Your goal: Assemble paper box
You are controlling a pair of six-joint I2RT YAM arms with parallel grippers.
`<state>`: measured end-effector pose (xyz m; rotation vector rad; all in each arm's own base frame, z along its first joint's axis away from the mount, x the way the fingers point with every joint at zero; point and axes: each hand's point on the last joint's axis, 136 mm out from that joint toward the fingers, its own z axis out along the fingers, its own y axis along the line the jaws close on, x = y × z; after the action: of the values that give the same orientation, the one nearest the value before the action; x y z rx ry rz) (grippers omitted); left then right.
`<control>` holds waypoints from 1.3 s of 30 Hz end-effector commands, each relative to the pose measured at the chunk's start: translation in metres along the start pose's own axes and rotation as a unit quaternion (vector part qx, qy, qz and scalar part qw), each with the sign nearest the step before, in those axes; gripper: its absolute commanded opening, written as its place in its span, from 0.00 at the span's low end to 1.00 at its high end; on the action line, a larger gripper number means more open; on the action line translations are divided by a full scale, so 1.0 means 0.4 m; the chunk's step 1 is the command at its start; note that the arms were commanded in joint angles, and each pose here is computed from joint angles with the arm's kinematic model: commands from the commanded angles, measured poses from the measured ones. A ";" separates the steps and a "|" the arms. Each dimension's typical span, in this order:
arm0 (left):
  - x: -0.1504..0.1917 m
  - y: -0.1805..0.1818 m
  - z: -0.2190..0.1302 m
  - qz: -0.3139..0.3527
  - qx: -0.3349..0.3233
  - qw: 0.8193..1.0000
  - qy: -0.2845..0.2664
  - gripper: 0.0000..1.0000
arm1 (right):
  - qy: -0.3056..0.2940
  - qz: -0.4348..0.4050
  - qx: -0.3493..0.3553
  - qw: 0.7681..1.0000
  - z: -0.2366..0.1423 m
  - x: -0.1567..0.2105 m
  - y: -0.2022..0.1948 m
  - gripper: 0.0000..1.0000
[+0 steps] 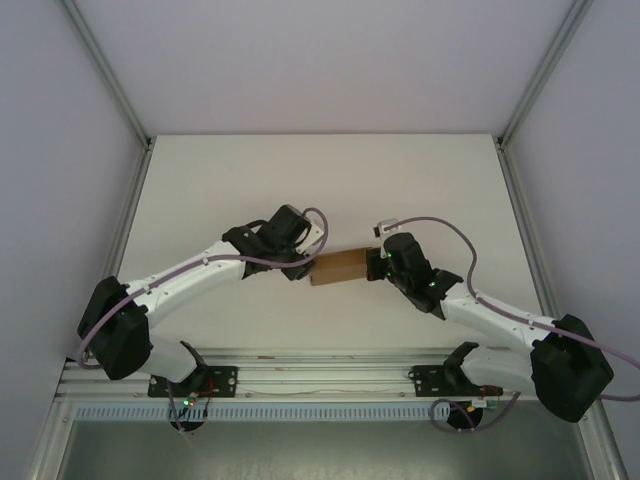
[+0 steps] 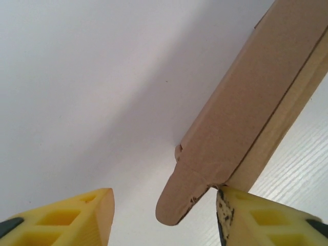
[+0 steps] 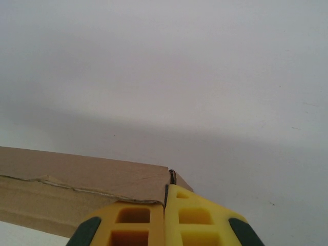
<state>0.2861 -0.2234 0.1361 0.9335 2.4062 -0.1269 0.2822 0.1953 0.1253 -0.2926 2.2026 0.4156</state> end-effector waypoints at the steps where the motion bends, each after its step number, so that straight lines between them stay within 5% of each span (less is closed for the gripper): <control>1: -0.025 0.028 0.002 -0.018 -0.025 0.999 -0.010 0.43 | 0.063 -0.009 0.013 0.998 0.004 0.078 -0.012 0.00; 4: -0.029 0.024 0.010 -0.022 -0.020 1.000 0.003 0.24 | 0.065 -0.009 0.018 0.998 0.001 0.073 -0.015 0.00; 11: -0.052 0.004 0.005 -0.046 0.005 0.999 -0.011 0.01 | 0.069 -0.001 0.035 0.997 -0.005 0.067 -0.022 0.00; 23: -0.066 -0.047 0.014 -0.226 0.058 0.971 0.049 0.00 | 0.076 0.003 0.106 0.991 -0.038 0.049 0.002 0.00; 39: -0.051 -0.031 0.023 -0.355 0.075 0.926 0.104 0.00 | 0.067 0.015 0.131 0.989 -0.036 0.045 0.023 0.00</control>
<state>0.2969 -0.2383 0.1366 0.1477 2.8230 -0.4327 0.2651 0.1991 0.1270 -0.1572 2.3304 0.1321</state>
